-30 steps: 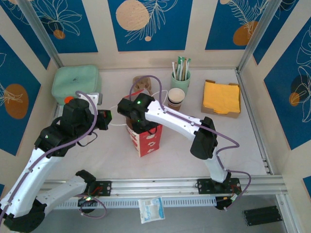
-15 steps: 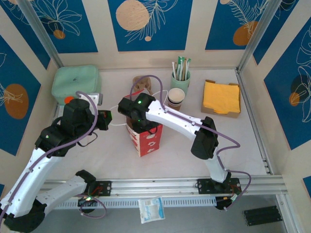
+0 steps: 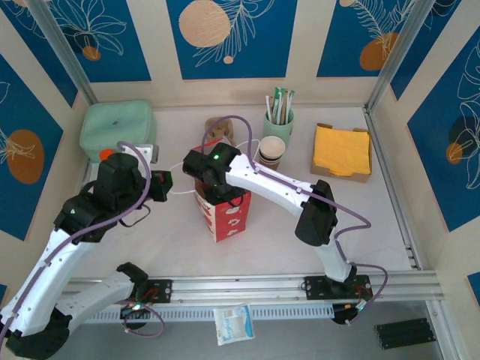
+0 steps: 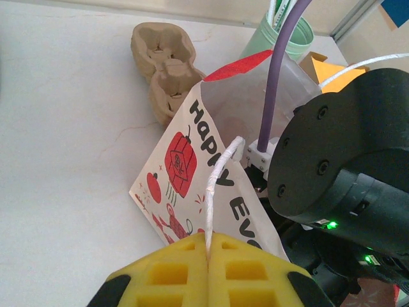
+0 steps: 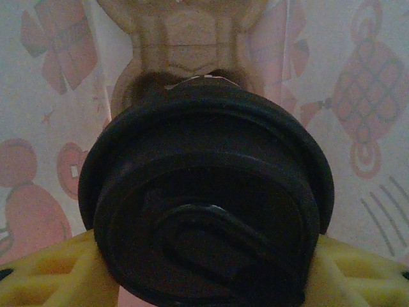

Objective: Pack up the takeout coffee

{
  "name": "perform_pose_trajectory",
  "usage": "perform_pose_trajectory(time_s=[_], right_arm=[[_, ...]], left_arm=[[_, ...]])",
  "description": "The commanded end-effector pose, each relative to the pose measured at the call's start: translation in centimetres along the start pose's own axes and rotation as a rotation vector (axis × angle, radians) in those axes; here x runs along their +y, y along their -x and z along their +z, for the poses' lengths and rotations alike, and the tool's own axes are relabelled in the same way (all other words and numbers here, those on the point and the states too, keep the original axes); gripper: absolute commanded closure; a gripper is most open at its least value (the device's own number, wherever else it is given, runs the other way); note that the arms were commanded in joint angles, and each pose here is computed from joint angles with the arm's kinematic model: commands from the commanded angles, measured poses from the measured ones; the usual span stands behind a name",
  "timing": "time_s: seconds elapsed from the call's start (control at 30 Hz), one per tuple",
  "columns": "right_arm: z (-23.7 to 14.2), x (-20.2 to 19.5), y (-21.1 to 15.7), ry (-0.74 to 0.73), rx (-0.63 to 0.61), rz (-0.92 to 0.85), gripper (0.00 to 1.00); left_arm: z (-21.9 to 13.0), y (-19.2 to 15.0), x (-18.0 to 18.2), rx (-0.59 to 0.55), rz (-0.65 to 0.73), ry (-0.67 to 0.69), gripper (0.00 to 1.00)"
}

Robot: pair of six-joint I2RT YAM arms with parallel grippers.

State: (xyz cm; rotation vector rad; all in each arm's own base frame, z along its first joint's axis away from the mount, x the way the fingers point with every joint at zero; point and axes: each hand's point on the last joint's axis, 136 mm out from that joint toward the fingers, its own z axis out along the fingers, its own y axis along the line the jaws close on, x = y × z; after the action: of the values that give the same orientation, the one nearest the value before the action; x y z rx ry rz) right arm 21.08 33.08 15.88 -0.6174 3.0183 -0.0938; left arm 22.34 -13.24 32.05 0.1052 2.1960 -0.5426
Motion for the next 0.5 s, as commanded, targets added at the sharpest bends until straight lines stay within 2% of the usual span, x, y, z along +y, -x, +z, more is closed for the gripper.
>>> perform_pose_trajectory(time_s=[0.0, 0.47], right_arm=[[0.6, 1.5, 0.0, 0.073, 0.021, 0.022, 0.42], [-1.3, 1.4, -0.2, 0.094, 0.019, 0.005, 0.42]], left_arm=[[-0.4, -0.4, 0.4, 0.004, -0.014, 0.009, 1.00], [-0.4, -0.4, 0.4, 0.005, -0.016, 0.006, 1.00]])
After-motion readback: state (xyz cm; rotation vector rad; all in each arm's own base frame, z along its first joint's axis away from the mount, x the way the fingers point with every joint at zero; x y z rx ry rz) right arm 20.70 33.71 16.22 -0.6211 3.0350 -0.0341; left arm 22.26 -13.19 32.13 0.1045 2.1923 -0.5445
